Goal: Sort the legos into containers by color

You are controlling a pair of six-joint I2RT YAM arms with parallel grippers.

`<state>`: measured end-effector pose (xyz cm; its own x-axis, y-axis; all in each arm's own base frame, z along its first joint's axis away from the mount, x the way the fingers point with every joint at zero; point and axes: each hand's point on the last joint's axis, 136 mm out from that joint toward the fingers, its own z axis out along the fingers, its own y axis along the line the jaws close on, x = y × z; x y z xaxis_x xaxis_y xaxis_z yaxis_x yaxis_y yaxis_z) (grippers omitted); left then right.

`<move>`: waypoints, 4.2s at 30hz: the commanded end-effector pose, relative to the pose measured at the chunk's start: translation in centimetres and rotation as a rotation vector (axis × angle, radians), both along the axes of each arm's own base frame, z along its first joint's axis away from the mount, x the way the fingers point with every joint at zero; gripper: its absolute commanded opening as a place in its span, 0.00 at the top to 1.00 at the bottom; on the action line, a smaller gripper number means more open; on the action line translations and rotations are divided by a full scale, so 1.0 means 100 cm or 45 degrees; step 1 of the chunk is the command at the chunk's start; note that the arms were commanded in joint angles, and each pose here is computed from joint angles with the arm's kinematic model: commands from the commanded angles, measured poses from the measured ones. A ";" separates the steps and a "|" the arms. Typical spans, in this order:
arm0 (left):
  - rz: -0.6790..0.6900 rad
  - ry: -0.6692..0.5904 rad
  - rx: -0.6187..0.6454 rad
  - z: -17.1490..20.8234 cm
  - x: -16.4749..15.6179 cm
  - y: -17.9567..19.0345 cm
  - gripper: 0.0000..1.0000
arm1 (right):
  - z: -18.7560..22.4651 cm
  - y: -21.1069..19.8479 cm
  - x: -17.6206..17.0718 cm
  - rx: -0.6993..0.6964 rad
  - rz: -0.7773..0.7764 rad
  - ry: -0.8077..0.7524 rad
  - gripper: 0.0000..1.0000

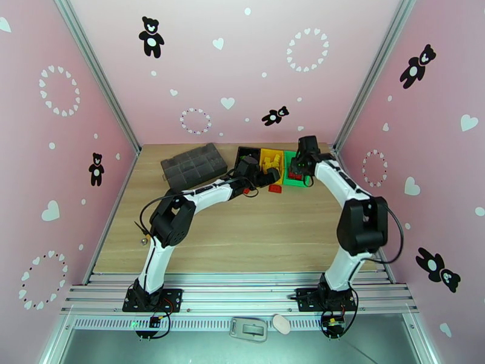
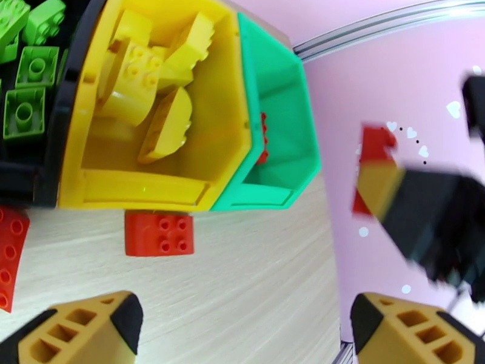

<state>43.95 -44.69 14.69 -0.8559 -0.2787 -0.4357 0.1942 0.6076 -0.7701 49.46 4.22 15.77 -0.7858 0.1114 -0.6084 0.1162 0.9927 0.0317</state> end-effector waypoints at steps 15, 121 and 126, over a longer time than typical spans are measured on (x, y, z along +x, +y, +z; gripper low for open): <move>0.220 -0.112 0.221 0.022 -0.021 0.093 0.04 | 0.011 0.011 0.007 -0.027 0.042 -0.002 0.36; 0.325 -0.003 0.371 -0.016 0.013 0.139 0.06 | -0.032 -0.018 0.028 -0.033 -0.239 0.041 0.39; 0.381 -0.008 0.477 -0.019 0.008 0.167 0.05 | -0.008 0.007 0.011 -0.017 -0.165 -0.038 0.32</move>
